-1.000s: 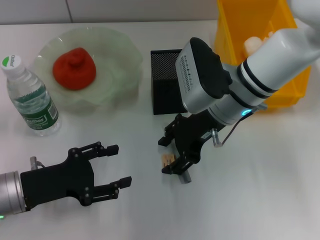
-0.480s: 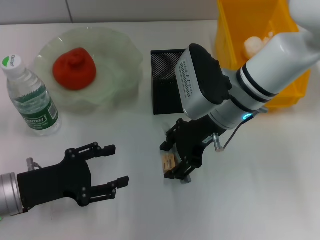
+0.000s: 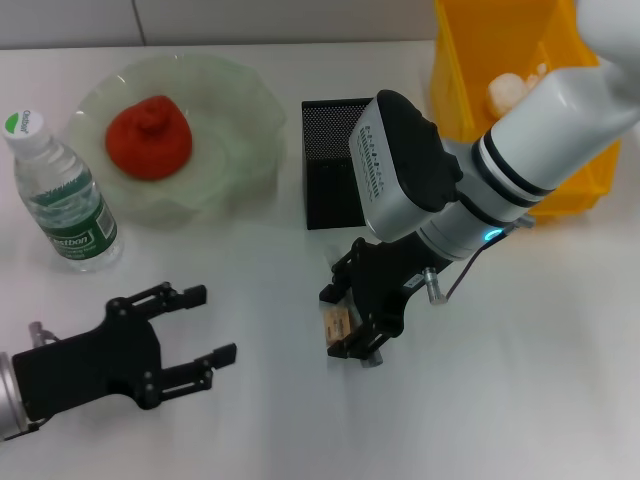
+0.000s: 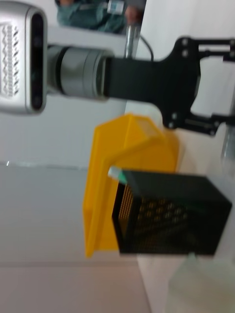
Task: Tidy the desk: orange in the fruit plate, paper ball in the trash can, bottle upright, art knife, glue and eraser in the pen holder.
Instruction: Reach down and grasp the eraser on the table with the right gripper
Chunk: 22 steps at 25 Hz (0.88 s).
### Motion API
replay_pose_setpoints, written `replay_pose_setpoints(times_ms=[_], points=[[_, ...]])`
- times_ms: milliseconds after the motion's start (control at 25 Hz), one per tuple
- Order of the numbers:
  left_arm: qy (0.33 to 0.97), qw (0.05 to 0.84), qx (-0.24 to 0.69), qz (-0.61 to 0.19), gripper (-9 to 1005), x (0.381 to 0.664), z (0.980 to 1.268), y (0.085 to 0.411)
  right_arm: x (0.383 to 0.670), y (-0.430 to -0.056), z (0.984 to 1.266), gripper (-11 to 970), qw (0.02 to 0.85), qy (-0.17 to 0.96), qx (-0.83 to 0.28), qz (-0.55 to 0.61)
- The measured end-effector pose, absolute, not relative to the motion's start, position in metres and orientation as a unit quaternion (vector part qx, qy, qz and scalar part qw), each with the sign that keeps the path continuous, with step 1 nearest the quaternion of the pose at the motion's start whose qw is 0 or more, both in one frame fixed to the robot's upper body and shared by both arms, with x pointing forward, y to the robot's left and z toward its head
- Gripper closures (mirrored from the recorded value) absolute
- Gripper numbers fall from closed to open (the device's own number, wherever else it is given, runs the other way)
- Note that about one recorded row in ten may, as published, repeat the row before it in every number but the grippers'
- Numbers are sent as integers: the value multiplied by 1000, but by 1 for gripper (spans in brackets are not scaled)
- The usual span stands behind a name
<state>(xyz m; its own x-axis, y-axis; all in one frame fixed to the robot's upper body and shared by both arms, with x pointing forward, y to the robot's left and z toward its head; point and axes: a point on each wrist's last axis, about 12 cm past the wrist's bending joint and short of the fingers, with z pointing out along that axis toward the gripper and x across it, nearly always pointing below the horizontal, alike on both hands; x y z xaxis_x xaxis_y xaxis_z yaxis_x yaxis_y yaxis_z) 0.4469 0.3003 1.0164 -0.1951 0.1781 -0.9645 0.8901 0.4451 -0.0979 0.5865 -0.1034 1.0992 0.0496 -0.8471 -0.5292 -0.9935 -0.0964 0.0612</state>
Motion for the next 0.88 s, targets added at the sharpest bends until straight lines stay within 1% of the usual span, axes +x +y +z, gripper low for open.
replay_pose_setpoints(times_ms=[200, 480, 520, 880], points=[[693, 514, 370, -344, 216, 438, 1014, 308, 587, -103, 1100, 275, 164, 651, -706, 224], [701, 511, 364, -339, 216, 431, 1012, 314, 587, -102, 1101, 286, 165, 650, -707, 223], [705, 509, 363, -334, 216, 427, 1012, 322, 587, -102, 1101, 288, 165, 650, -708, 223], [703, 508, 363, -340, 217, 420, 1019, 339, 587, -101, 1101, 302, 163, 648, -710, 223]])
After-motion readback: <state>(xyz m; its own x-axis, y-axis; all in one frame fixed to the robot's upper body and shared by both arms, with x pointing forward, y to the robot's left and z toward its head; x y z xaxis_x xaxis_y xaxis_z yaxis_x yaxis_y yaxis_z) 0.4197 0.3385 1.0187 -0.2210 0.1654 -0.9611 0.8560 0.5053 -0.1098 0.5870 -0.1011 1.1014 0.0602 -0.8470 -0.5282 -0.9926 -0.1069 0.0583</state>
